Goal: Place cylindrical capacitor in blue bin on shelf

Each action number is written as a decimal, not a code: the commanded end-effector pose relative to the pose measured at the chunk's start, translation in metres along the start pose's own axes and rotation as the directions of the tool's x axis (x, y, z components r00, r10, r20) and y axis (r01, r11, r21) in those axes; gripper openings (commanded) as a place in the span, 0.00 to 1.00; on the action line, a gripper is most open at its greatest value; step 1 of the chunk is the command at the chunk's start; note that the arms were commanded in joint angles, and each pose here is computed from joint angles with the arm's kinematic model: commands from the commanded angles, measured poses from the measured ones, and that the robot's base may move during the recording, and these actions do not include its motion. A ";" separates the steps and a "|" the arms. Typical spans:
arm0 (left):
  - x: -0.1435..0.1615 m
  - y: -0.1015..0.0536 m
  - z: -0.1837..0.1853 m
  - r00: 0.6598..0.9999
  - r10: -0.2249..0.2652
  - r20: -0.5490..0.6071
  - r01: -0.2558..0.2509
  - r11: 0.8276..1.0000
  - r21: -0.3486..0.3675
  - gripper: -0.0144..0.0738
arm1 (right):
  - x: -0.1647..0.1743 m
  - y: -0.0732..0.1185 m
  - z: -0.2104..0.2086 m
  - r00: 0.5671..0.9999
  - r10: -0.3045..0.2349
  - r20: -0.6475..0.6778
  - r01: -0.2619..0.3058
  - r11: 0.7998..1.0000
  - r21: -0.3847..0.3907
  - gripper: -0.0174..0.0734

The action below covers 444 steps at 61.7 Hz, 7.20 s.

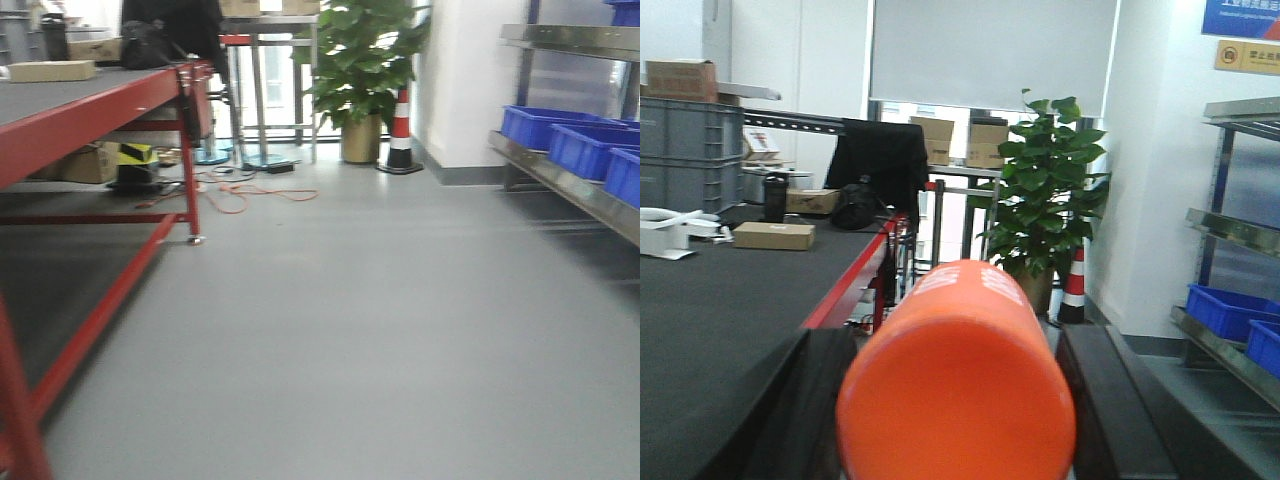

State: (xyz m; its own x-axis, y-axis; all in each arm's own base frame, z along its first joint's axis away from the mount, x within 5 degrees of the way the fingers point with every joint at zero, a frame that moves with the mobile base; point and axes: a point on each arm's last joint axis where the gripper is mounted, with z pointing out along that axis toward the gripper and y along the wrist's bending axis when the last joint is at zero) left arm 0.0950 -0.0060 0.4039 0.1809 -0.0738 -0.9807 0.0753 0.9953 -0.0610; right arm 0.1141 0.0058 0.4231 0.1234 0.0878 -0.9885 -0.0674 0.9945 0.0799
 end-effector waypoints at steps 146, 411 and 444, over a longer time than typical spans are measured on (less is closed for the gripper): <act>-0.002 0.000 0.000 1.000 0.000 0.020 0.000 1.000 0.001 0.04 | -0.003 0.000 -0.002 1.000 -0.010 0.029 0.009 1.000 0.003 0.01; 0.009 -0.153 0.143 0.982 0.004 -0.188 0.097 0.845 0.526 0.28 | 0.018 0.105 0.125 0.990 -0.023 -0.141 -0.035 0.918 -0.395 0.36; 0.014 -0.106 0.067 0.975 -0.045 -0.216 0.155 0.840 0.521 0.04 | 0.023 0.073 0.049 0.990 -0.024 -0.142 -0.036 0.913 -0.406 0.01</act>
State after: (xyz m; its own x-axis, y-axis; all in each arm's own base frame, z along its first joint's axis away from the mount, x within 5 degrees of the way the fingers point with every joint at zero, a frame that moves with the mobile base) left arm 0.1686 -0.1265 0.4188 -0.0572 -0.0713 -0.9958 0.6057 0.7905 -0.0914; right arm 0.1738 0.0902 0.4222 -0.0347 0.0452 -0.9984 -0.4695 0.8812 0.0562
